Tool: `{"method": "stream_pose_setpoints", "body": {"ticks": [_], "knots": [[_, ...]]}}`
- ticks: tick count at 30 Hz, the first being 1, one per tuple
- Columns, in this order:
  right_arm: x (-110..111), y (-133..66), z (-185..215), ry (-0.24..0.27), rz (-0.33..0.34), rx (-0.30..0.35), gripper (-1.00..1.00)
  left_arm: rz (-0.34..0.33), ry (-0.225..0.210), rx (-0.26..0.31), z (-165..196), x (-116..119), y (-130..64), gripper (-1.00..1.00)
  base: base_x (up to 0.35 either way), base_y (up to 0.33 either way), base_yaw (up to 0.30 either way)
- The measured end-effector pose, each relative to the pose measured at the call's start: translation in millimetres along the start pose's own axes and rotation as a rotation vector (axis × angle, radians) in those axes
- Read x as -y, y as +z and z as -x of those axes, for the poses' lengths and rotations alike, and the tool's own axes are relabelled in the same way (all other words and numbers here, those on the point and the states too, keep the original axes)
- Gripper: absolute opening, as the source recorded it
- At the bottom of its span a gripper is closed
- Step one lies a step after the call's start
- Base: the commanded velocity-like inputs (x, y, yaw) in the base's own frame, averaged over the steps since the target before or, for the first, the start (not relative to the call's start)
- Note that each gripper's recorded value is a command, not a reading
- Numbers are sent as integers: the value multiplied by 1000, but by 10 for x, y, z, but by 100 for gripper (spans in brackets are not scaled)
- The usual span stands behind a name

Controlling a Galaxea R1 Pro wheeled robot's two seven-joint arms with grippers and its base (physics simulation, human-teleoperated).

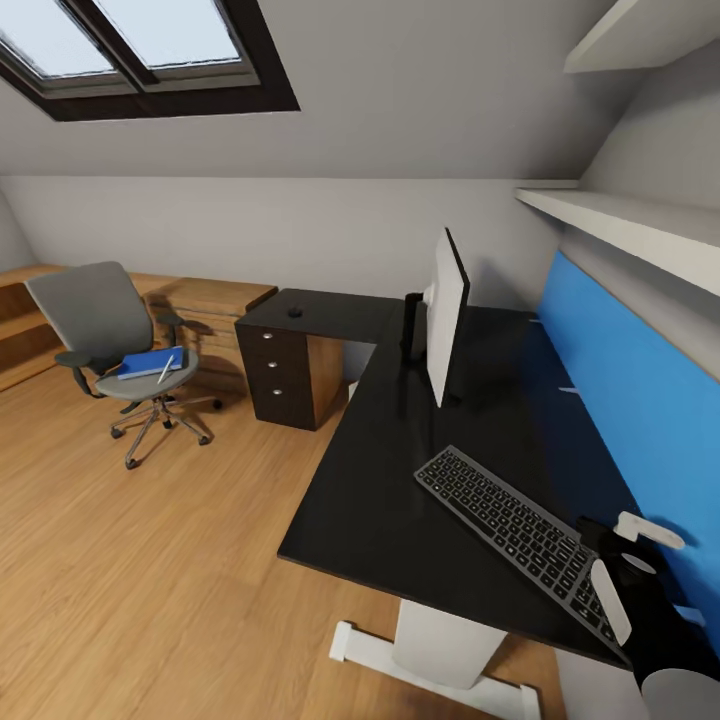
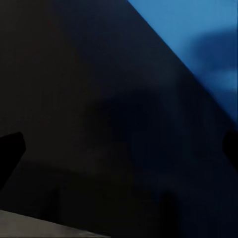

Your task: In the bedroom, organize the workspace by keeping the computer under the desk, ensuring the monitor is on the desk, placing the keyboard on the desk next to the monitor, placing the mouse on the desk next to the keyboard, moving the folder from the swivel chair onto the desk next to the mouse, stacking the notebook on top of the folder with the pen on top of the notebook, and positioning the swivel chair next to the desk.

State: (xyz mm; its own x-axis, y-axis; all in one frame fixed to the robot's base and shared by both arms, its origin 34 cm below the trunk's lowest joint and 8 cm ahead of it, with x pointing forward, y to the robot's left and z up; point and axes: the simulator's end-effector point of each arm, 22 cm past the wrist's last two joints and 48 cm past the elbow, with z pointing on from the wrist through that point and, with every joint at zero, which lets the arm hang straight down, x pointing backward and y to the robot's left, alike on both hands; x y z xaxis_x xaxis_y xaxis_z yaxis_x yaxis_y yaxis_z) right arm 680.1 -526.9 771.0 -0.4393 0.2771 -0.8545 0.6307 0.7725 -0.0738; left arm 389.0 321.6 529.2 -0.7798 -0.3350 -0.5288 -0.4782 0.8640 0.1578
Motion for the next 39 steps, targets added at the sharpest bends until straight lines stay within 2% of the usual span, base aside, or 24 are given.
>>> {"method": "stream_pose_setpoints", "body": {"ticks": [12, 14, 18, 21, 24, 30, 32, 39], "knots": [[4, 0, -11, -3, -3, -2, 100, 0, -1, -1, -2, -1, 0, 100, 287, -83, 0], [14, 7, -63, -8, -6, -14, 100, 0, -1, -1, -2, 0, 0, 100, 165, -94, 0], [58, 46, -358, -23, -18, -80, 100, 1, -1, -1, -2, 0, 2, 100, 58, -34, 0], [36, 81, -393, -20, -20, -97, 100, 1, -1, -1, -2, 0, 2, 100, 22, -12, 0], [-29, 156, -364, -9, -23, -113, 100, 0, -1, -1, -2, 0, 1, 100, 7, -4, 0], [-29, 185, -351, 7, -27, -112, 100, 0, -1, -1, -2, 0, 1, 100, 1, -1, 0], [71, 206, -354, 44, -53, -118, 100, 1, -2, -1, -2, -1, 1, 100, 0, 0, 0], [152, 228, -353, 72, -79, -127, 100, 1, -2, -1, -2, -1, 1, 100, 0, 0, 0]]}}
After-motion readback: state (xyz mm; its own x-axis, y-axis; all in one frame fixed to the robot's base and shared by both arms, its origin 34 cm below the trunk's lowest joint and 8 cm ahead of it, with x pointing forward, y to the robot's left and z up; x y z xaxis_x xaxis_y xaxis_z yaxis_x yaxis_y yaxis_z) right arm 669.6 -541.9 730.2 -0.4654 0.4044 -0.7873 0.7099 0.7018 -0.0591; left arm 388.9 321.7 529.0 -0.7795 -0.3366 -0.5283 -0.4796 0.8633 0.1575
